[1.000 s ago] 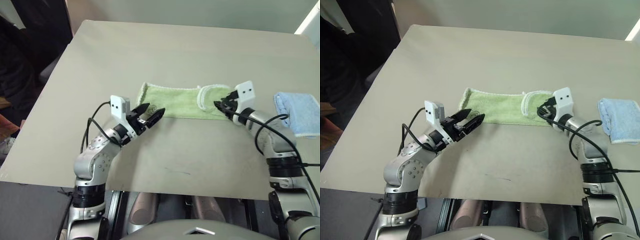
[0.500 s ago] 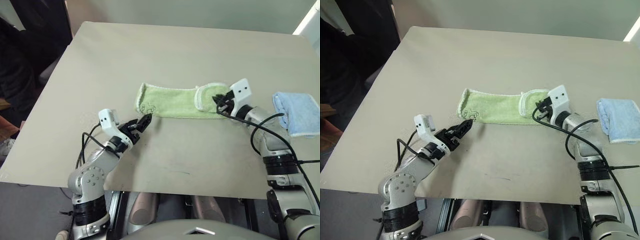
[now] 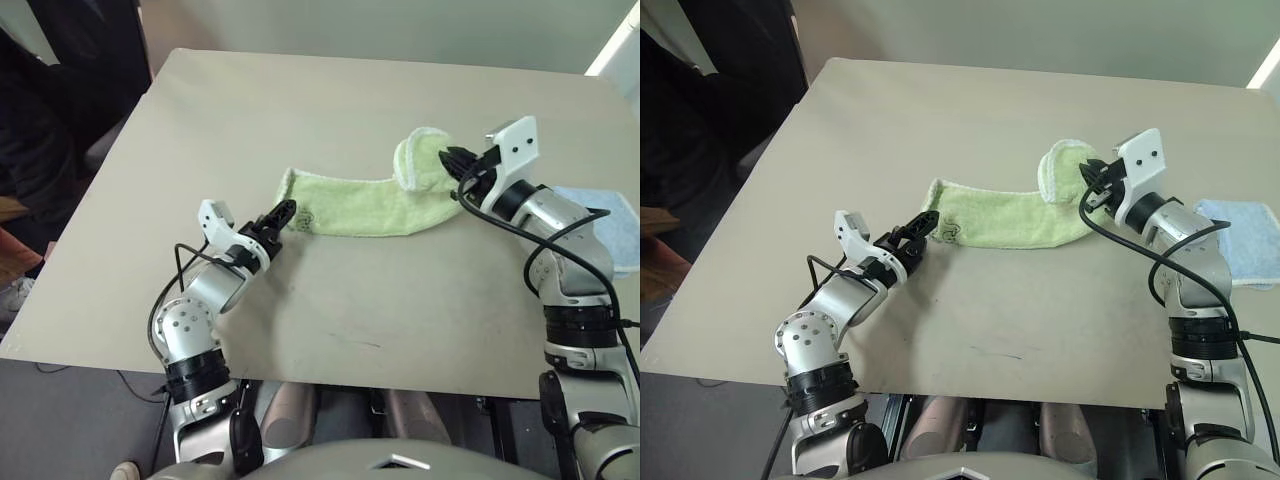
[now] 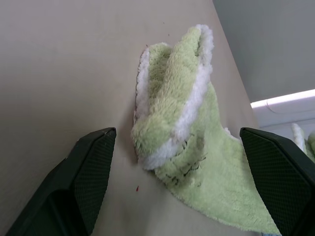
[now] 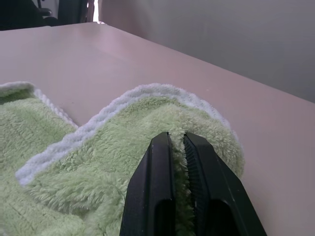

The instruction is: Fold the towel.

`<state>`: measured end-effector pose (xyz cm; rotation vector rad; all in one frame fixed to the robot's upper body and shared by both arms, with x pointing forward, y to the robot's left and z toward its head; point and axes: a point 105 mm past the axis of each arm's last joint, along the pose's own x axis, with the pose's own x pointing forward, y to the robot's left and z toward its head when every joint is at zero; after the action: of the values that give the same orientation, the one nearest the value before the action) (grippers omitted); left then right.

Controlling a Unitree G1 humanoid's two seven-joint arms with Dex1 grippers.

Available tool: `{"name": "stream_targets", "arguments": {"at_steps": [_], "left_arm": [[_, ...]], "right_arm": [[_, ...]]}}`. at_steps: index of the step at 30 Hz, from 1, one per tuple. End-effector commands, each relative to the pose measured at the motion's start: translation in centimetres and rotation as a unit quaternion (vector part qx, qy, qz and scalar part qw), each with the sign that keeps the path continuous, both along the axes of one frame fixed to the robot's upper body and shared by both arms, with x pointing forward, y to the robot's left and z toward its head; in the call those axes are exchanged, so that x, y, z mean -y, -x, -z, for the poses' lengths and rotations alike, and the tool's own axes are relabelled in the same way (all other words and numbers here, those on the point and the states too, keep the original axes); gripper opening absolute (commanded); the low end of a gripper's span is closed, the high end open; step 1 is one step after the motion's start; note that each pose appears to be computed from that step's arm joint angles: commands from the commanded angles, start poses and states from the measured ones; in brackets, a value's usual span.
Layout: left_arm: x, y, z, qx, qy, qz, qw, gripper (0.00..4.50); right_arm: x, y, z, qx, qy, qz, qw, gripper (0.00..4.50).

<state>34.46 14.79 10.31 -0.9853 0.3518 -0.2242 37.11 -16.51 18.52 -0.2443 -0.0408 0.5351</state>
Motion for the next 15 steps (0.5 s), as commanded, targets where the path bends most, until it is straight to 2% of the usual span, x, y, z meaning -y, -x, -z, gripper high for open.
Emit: {"name": "stream_targets", "arguments": {"at_steps": [1, 5, 8, 15], "left_arm": [[0.6, -0.3, 0.1, -0.002, -0.008, 0.012, 1.000, 4.36], [0.6, -0.5, 0.2, -0.004, -0.008, 0.014, 1.000, 4.36], [0.7, -0.6, 0.1, -0.002, -0.008, 0.015, 1.000, 4.50], [0.5, -0.7, 0.0, -0.003, -0.001, 0.006, 1.000, 4.50]], "right_arm": [[0.2, 0.3, 0.5, -0.005, 0.021, 0.008, 1.000, 0.43], [0.8, 0.0, 4.1, -0.057, 0.038, 0.039, 0.997, 0.43], [0.5, 0.1, 4.7, -0.071, 0.027, 0.029, 0.997, 0.99], [1.2, -0.1, 4.1, -0.055, 0.039, 0.046, 0.997, 3.40]]}}
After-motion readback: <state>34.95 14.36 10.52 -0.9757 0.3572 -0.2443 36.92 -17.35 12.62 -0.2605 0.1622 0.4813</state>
